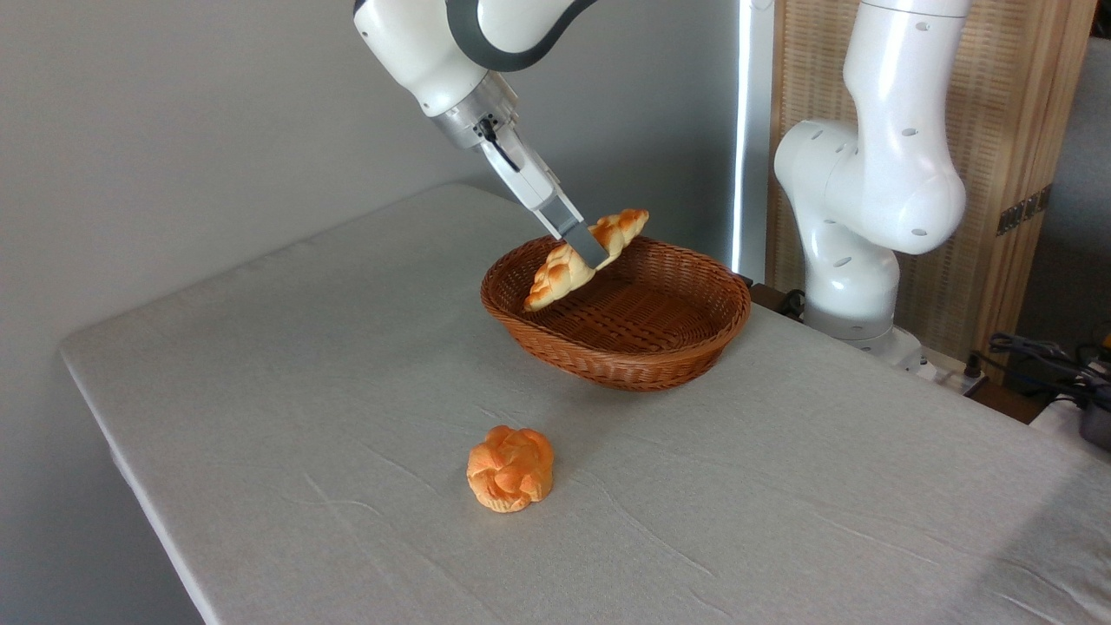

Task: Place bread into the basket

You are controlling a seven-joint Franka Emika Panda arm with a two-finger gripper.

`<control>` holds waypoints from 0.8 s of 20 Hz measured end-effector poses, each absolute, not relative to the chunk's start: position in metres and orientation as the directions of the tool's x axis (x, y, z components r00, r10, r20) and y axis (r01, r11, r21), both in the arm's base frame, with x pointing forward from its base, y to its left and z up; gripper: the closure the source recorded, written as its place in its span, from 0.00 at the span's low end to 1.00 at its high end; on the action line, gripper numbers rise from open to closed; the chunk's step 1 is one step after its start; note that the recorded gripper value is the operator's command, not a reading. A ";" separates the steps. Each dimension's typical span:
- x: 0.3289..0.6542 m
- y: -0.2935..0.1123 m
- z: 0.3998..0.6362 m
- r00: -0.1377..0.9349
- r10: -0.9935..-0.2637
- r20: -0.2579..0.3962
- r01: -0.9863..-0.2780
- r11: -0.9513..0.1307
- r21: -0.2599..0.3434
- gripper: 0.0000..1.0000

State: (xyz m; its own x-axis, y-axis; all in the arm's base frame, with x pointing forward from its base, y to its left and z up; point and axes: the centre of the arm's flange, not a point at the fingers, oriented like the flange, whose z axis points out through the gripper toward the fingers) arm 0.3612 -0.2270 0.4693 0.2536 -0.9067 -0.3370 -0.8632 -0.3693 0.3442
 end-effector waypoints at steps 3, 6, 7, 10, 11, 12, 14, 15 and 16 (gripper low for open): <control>0.366 -0.230 0.469 0.282 -0.906 -0.316 -0.868 -0.381 0.318 0.00; 0.371 -0.237 0.469 0.404 -0.871 -0.279 -0.828 -0.478 0.293 0.00; 0.373 -0.238 0.469 0.440 -0.856 -0.272 -0.811 -0.509 0.288 0.00; 0.375 -0.235 0.470 0.477 -0.835 -0.274 -0.790 -0.544 0.284 0.00; 0.375 -0.234 0.470 0.478 -0.834 -0.274 -0.789 -0.545 0.284 0.00; 0.376 -0.234 0.470 0.479 -0.834 -0.274 -0.788 -0.546 0.284 0.00; 0.376 -0.234 0.470 0.479 -0.834 -0.274 -0.788 -0.546 0.284 0.00; 0.376 -0.234 0.470 0.479 -0.834 -0.275 -0.788 -0.547 0.284 0.00; 0.376 -0.233 0.469 0.479 -0.833 -0.277 -0.788 -0.547 0.283 0.00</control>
